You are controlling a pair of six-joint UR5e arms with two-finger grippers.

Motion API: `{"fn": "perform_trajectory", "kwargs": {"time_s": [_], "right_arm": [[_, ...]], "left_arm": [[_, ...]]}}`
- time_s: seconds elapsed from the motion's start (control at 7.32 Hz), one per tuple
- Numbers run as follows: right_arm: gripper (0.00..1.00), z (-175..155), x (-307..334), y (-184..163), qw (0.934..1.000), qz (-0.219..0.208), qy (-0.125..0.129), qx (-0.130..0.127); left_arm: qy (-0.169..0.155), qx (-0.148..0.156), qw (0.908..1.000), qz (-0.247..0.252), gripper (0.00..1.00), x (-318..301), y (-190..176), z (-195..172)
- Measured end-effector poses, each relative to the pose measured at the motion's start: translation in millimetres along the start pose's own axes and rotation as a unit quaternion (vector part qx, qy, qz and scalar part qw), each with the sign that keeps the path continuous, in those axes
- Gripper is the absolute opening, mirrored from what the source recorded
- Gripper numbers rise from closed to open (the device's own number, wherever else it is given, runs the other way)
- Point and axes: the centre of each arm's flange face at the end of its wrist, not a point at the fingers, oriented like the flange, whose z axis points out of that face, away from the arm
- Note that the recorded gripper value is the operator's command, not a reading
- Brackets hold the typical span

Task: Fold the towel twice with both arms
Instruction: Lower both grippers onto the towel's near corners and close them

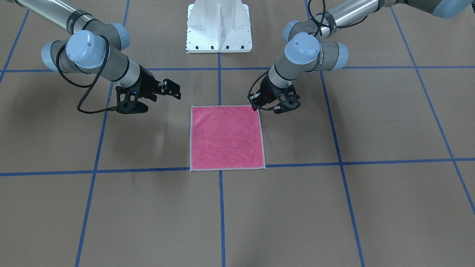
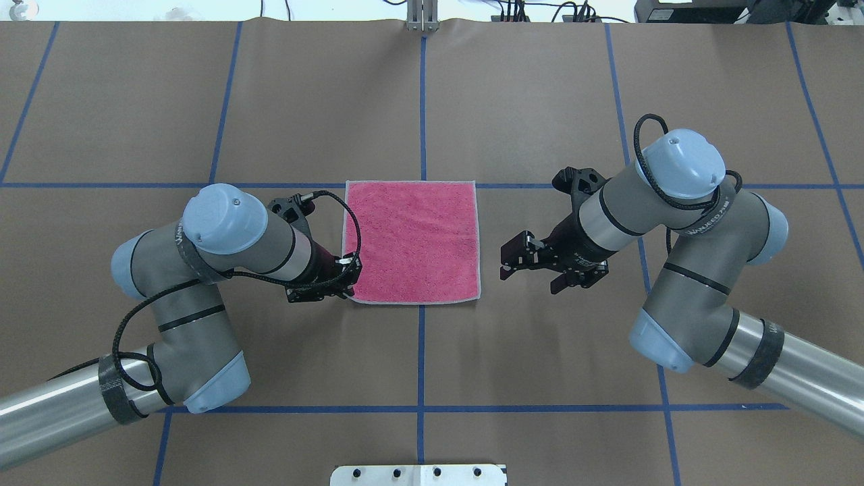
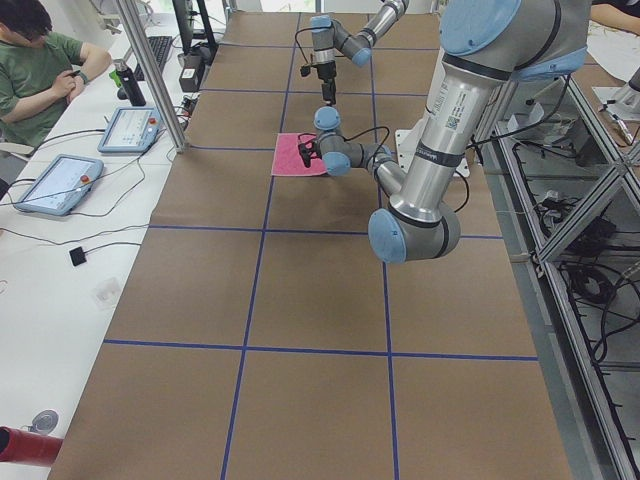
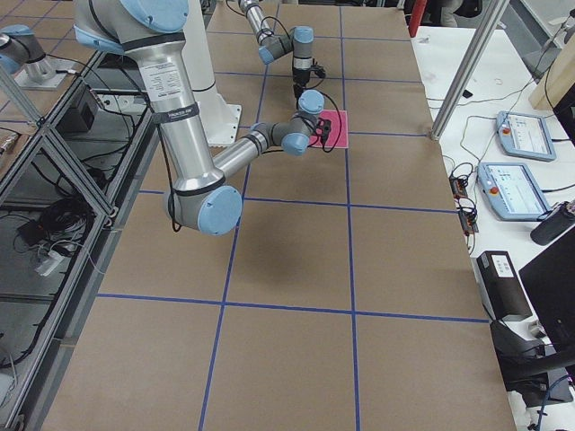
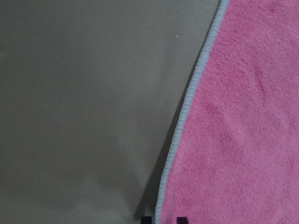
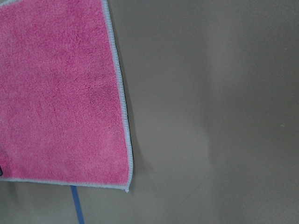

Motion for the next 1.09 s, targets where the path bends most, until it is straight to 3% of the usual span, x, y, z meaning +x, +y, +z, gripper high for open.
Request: {"fn": "perform_trajectory", "kwargs": {"time_s": [0.41,1.09], "right_arm": [[0.99,12.3,-3.2,10.0,1.0000,-0.006,0.003,-0.007],[0.99,43.2,-30.2,21.6,0.9993,-0.029,0.009,0.023]], "left_arm": [[0.001,-0.003,1.0000,0.004,0.00,0.8,1.4,-1.7],[0.002,-0.004,1.0000,0.005,0.00,1.5,2.2,-2.8]]}}
